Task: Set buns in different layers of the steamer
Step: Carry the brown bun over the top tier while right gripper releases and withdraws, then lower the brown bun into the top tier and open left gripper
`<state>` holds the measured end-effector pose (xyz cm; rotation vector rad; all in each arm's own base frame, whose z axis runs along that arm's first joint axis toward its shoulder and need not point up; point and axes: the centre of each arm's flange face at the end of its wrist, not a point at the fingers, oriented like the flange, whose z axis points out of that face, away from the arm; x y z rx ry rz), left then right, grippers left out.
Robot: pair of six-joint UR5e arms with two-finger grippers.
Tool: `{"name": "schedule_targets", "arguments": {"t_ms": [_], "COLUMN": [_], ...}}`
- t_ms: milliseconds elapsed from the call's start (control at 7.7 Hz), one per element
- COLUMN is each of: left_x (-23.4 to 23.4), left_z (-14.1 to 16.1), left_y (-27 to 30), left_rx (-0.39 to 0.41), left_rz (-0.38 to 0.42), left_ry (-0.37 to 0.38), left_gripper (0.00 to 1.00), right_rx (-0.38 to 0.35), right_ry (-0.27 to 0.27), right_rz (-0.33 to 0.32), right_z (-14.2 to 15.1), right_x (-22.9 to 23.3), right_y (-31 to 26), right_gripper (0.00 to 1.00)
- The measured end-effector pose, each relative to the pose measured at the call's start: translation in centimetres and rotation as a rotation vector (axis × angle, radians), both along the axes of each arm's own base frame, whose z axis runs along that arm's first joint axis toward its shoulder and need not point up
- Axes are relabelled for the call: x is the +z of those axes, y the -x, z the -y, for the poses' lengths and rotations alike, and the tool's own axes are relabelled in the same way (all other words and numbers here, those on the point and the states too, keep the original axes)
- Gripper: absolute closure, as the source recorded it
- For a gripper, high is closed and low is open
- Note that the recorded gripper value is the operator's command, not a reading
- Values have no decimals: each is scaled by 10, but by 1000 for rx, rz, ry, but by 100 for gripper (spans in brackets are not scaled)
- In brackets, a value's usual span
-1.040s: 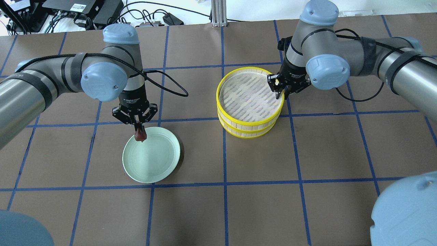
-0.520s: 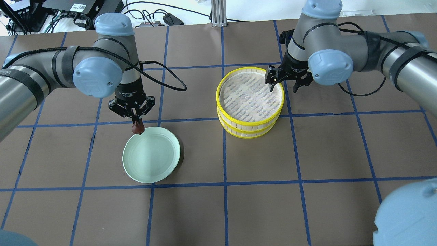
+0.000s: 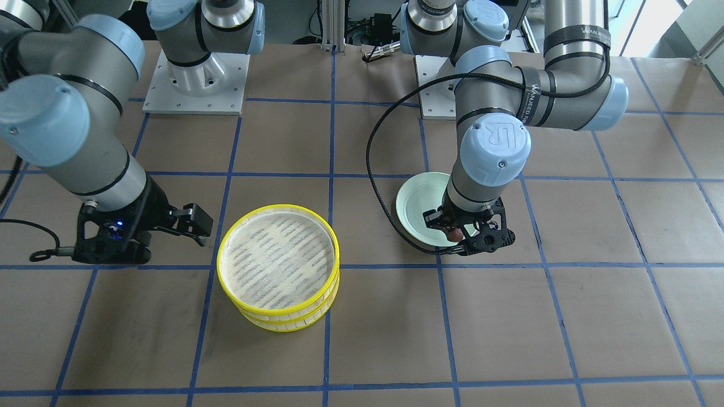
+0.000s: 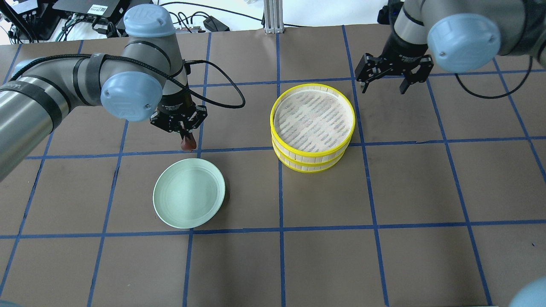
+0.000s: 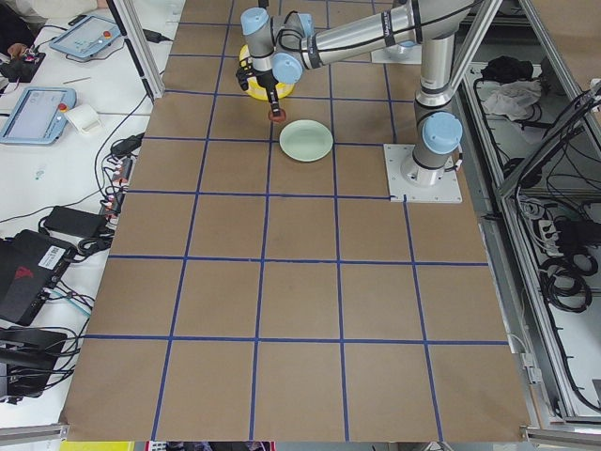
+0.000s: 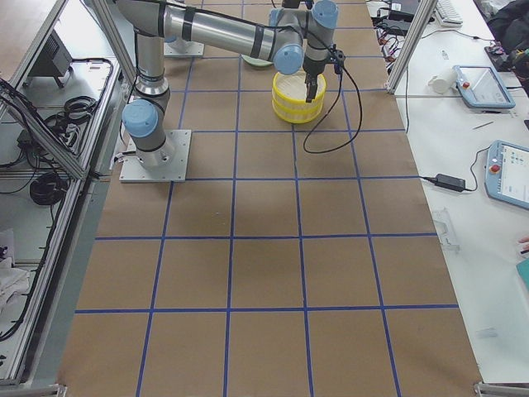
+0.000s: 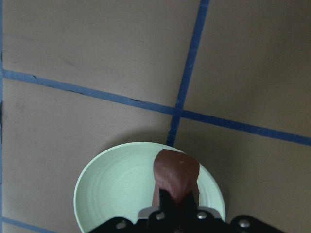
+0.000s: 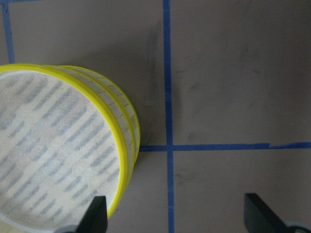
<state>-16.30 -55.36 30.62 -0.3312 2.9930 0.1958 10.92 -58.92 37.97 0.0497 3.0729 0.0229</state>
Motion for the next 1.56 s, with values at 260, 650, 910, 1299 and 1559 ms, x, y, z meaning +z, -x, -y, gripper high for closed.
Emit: {"name": "schedule_targets", "arguments": {"t_ms": [260,650,910,1299,1559], "left_x": [11,35,65,71,47], "left_z": [6,11,14,18,23], "left_y": [29,81,109,136,158], "left_rx": [-6,30,42,90,110], "left_rz": [-65,-255,-367,-491,-520], "left_ry": [83,222,275,283,277], "left_gripper": [86,86,86,81,60], "right_rx": [10,16,31,35,36], "right_ry": [-1,33,40,33,30], "right_rz": [-47,-70,-72,-73,-73], "right_z": [-35,-72,-76,-75,-74], "right_x": [58,105,108,105,103], "right_y": [28,26,11,6,6], "right_gripper": [0,0,0,0,0]}}
